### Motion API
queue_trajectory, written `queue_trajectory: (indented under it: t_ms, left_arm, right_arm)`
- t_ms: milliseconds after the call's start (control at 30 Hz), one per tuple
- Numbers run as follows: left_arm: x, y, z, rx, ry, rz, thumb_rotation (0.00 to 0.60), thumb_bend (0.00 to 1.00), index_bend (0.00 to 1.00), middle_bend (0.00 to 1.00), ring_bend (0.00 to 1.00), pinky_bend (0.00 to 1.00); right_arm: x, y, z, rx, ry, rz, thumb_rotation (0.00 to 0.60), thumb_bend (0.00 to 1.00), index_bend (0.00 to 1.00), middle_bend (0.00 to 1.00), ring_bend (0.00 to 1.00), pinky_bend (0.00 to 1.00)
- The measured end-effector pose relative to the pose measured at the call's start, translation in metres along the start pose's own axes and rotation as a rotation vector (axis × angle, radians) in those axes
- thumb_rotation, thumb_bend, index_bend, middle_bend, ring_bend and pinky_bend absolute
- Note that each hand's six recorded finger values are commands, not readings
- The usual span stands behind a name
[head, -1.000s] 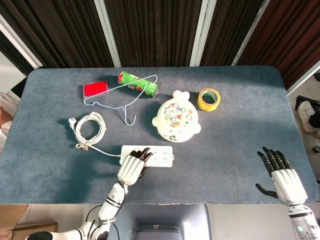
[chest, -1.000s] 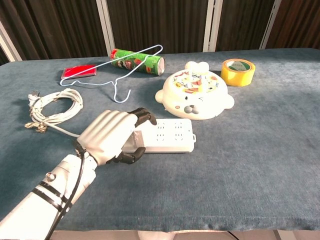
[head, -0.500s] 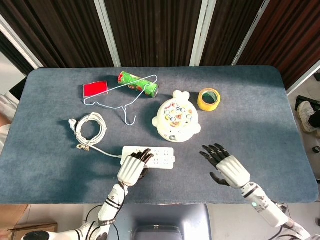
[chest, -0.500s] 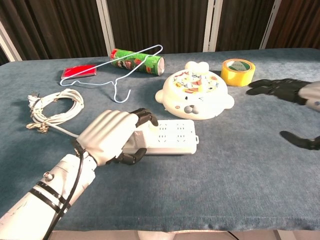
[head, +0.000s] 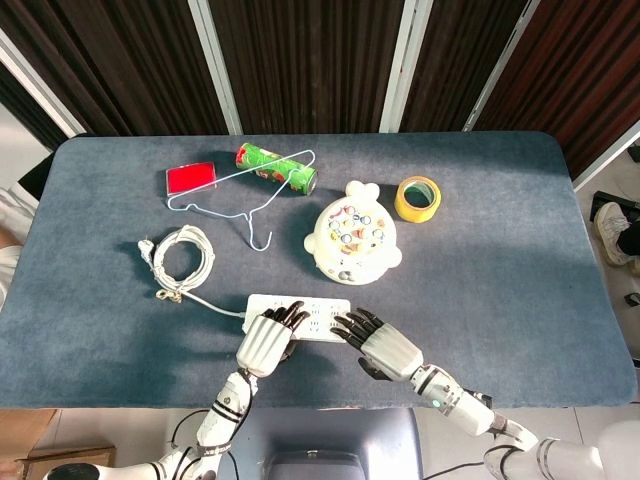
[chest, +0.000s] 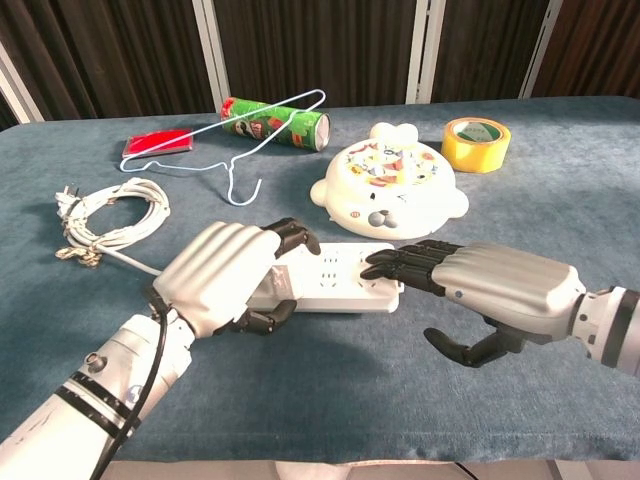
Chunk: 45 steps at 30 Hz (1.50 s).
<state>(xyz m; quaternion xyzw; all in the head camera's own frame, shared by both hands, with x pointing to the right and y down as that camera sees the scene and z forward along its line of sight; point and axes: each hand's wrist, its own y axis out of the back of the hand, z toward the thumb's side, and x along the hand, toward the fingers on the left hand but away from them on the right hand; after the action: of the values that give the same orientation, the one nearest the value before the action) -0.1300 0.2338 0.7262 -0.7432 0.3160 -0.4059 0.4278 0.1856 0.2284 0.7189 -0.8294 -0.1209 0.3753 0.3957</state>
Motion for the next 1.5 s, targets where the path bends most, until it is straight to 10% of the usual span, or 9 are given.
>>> queue_trajectory:
  t_ms: [733,1133,1500]
  left_arm:
    - [0.005,0.017,0.0,-0.015,0.002,0.037,0.6,0.52,0.32,0.42,0.38,0.54]
    - [-0.003,0.075,-0.032,-0.012,0.022,0.141,0.6,0.51,0.31,0.41,0.38,0.52]
    - [-0.058,0.078,-0.138,-0.009,0.266,0.016,0.6,0.48,0.29,0.38,0.36,0.37]
  right_arm:
    - [-0.011,-0.013,0.004,0.043,-0.033,0.079,0.6,0.78,0.06,0.12,0.0,0.0]
    - [0.021,0.039,-0.023,0.049,-0.075,-0.098,0.6,0.74,0.0,0.12,0.0,0.0]
    - [0.089,0.105,-0.053,-0.033,-0.161,-0.295,0.6,0.63,0.0,0.12,0.0,0.0]
